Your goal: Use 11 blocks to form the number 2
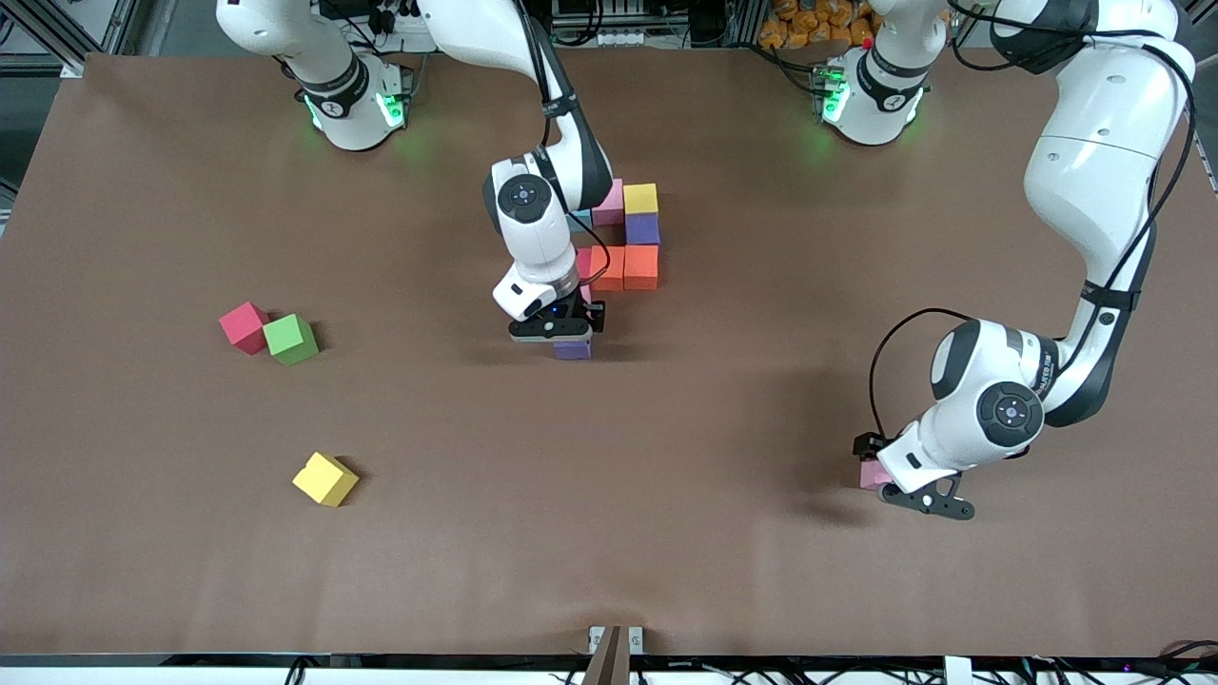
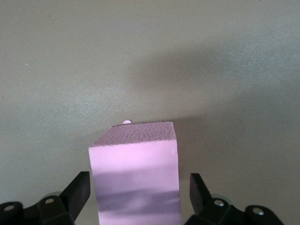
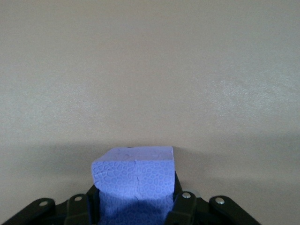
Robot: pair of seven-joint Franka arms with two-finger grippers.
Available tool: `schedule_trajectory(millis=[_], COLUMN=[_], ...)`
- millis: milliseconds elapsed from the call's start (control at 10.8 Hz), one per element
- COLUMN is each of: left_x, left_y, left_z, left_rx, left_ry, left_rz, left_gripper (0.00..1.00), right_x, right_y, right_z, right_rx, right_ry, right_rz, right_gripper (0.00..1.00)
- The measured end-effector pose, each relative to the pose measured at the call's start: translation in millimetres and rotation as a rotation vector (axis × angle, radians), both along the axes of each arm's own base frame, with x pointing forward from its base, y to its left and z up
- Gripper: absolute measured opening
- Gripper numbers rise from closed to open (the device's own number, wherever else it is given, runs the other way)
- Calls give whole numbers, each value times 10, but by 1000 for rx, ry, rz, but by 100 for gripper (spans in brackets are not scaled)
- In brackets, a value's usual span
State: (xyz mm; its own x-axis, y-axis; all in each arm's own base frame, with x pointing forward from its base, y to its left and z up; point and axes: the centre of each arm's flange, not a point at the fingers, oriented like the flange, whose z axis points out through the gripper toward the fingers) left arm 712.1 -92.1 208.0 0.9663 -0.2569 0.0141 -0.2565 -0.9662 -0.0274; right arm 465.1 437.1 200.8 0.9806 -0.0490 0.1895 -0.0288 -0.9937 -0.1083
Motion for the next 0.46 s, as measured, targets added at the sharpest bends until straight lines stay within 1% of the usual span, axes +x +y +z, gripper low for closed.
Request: schedule_trajectory(millis=[92, 185, 277, 370, 462], left_x=[0, 0, 0, -1, -1], left_y=[-2, -3, -3, -4, -6], left_z=[0, 0, 0, 0, -1], left_rx=[0, 0, 0, 0, 0], left_ry=[0, 0, 0, 0, 0], left_rz=[0, 0, -1, -1, -2], left_gripper=[92, 84, 81, 78, 75], right_x=[-6, -7, -7, -4, 0], right_y=[1, 0, 0, -3, -8], right_z=[-14, -18, -19, -19, -18], right_rx=[0, 0, 1, 1, 3], right_ry=[0, 0, 0, 0, 1], right_rz=[-1, -2, -2, -3, -9], right_gripper=[54, 54, 63, 74, 87])
